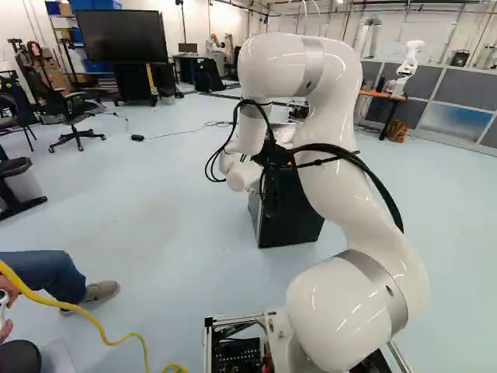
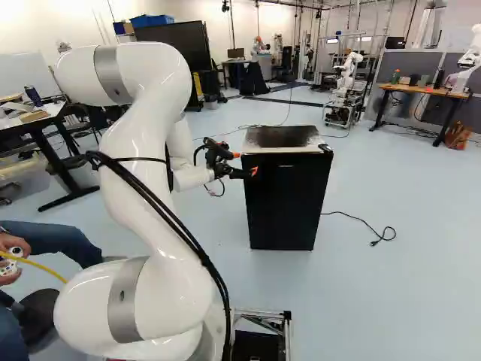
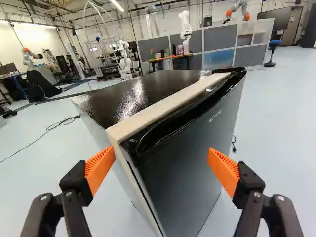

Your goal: Grab a drink from the fridge

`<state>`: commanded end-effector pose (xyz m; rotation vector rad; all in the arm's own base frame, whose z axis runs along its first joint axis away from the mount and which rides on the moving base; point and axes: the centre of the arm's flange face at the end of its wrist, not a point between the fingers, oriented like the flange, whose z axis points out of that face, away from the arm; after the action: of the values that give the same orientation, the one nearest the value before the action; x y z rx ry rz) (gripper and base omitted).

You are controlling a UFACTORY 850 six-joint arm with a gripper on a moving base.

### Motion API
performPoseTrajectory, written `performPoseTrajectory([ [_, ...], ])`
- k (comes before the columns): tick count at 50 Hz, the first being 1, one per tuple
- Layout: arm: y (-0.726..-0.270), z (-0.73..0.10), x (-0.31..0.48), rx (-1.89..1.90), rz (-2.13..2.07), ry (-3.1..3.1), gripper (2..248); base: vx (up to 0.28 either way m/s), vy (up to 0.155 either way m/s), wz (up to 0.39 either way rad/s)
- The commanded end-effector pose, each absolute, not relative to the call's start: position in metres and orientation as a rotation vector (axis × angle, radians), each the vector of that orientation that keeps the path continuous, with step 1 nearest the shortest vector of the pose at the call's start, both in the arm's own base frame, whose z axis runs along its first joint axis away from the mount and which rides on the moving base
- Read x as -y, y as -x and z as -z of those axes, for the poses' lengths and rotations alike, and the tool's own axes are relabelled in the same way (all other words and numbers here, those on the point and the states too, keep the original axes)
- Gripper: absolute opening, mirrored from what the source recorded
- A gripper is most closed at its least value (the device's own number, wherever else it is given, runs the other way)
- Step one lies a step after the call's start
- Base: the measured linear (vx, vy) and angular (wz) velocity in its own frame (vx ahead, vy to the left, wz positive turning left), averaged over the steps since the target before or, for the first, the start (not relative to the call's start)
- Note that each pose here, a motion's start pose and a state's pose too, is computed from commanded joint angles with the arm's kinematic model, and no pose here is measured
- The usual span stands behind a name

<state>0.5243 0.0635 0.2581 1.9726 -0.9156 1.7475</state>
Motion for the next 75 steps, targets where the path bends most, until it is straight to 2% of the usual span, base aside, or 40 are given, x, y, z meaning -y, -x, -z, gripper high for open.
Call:
performPoseTrajectory([
  [75, -0.5228, -0.2577, -0.0618, 0.942, -1.731, -1.956, 247, 0.000, 0.000, 0.000],
])
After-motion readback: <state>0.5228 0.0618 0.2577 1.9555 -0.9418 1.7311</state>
